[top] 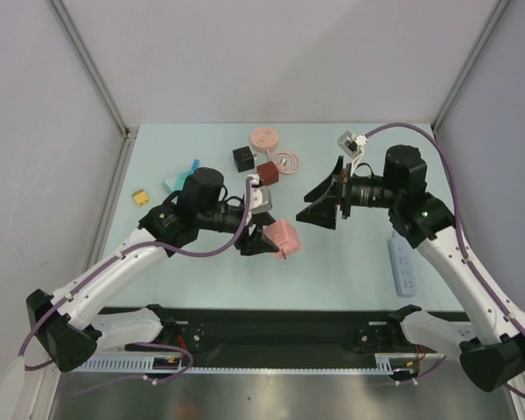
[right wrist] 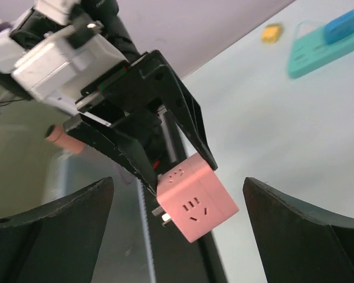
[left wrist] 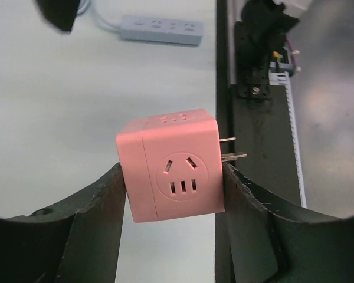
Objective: Insert the plug
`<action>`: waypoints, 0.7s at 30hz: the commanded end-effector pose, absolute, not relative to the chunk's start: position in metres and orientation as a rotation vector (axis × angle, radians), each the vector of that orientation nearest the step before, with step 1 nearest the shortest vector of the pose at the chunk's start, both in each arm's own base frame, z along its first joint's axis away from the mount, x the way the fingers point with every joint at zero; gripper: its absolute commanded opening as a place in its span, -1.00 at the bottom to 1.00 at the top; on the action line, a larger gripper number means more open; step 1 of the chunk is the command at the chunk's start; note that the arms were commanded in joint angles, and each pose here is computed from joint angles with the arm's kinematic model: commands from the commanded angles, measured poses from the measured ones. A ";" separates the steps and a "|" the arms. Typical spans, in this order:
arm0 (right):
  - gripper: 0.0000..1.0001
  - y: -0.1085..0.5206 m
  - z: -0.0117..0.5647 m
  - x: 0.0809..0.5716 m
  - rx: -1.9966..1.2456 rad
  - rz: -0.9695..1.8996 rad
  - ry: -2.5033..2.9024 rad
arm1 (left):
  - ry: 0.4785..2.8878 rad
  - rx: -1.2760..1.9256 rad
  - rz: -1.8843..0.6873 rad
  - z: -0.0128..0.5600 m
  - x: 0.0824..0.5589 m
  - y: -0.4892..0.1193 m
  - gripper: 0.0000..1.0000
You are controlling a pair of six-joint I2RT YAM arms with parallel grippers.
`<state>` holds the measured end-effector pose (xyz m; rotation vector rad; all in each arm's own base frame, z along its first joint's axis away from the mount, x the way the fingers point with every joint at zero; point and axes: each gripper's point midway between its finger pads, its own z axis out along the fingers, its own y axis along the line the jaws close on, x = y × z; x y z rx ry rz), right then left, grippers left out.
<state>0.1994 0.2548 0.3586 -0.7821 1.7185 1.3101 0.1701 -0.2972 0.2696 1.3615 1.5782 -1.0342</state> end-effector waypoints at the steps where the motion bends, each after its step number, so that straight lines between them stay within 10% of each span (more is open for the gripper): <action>1: 0.97 0.255 0.367 0.168 -0.919 1.574 1.697 | 1.243 1.550 -1.159 0.298 0.131 -0.296 -0.99; 21: 0.99 0.240 0.369 0.112 -0.954 1.852 1.654 | 0.583 1.732 -1.355 0.353 0.053 -0.273 -0.99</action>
